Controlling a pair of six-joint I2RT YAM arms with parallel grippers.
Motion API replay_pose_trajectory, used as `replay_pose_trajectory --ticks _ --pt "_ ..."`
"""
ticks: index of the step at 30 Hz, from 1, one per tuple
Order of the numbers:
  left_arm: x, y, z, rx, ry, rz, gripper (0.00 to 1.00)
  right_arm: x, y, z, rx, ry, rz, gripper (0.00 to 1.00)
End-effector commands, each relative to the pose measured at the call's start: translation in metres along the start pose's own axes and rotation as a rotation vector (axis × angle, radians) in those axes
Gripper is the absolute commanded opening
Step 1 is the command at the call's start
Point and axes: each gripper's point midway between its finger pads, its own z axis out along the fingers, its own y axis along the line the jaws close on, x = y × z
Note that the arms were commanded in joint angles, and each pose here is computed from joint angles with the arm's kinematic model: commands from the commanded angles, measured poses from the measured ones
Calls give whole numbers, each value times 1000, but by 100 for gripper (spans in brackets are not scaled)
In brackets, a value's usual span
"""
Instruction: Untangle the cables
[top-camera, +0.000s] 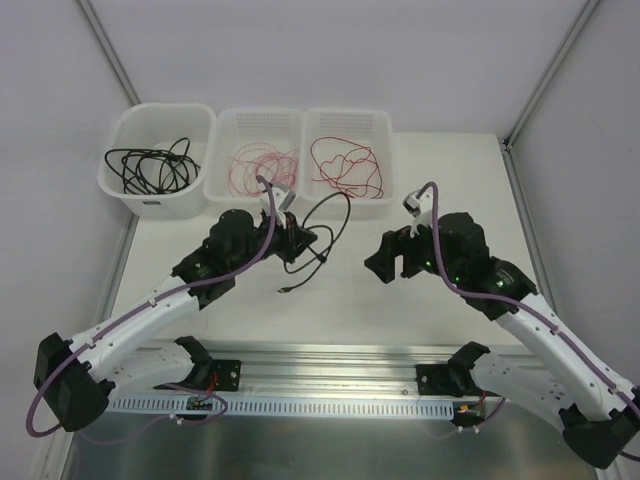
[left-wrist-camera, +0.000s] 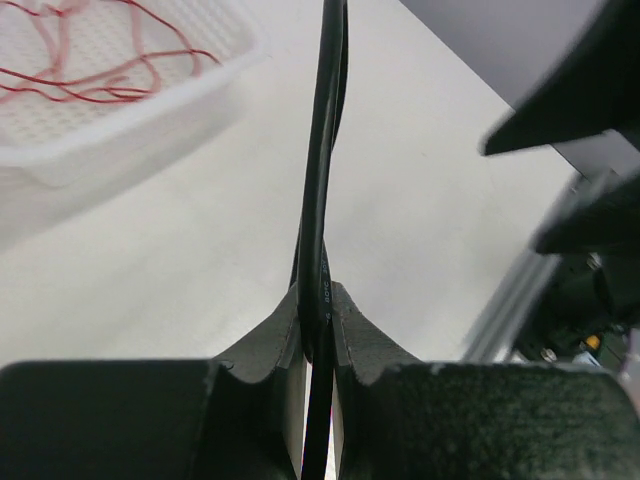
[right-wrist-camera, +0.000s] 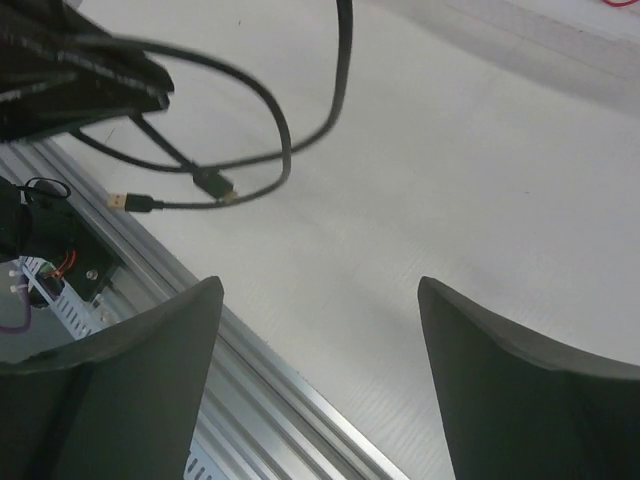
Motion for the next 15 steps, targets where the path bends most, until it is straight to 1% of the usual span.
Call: replay_pose_trajectory --ticks 1,2,3,4,5,6,7,8,9,10,11,12,13,14,15 --pt "-70 36 -11 -128 -156 28 0 -11 -10 -29 73 -48 -63 87" --pt "-80 45 -15 -157 -177 13 0 -7 -12 -34 84 -38 -75 90" --pt "-91 58 -20 -197 -201 4 0 -8 -12 -41 88 -57 -79 92" --pt "-108 67 -28 -228 -233 -1 0 -5 -14 -44 99 -59 -80 96" --pt "-120 93 -38 -309 -263 -20 0 -2 -15 -48 104 -54 -81 98" --pt "-130 105 -44 -349 -288 -29 0 -1 -16 -53 108 -67 -83 100" --pt "-146 116 -53 -393 -327 -39 0 1 -17 -55 113 -68 -84 97" --pt "-153 145 -65 -476 -355 -79 0 7 -20 -55 119 -57 -83 97" --pt "-160 158 -71 -514 -374 -96 0 9 -21 -57 121 -60 -84 97" --pt "-176 170 -80 -553 -413 -102 0 10 -21 -60 120 -70 -87 97" --pt "-180 187 -81 -588 -422 -127 0 15 -22 -60 122 -63 -88 97" --pt "-198 208 -99 -654 -475 -137 0 16 -23 -62 123 -67 -93 97" --pt "-205 222 -106 -683 -498 -148 0 18 -23 -63 121 -65 -99 97" --pt "-206 240 -105 -703 -516 -204 0 21 -25 -63 128 -55 -102 97" --pt "-217 265 -127 -758 -573 -231 0 22 -26 -65 132 -51 -106 97"
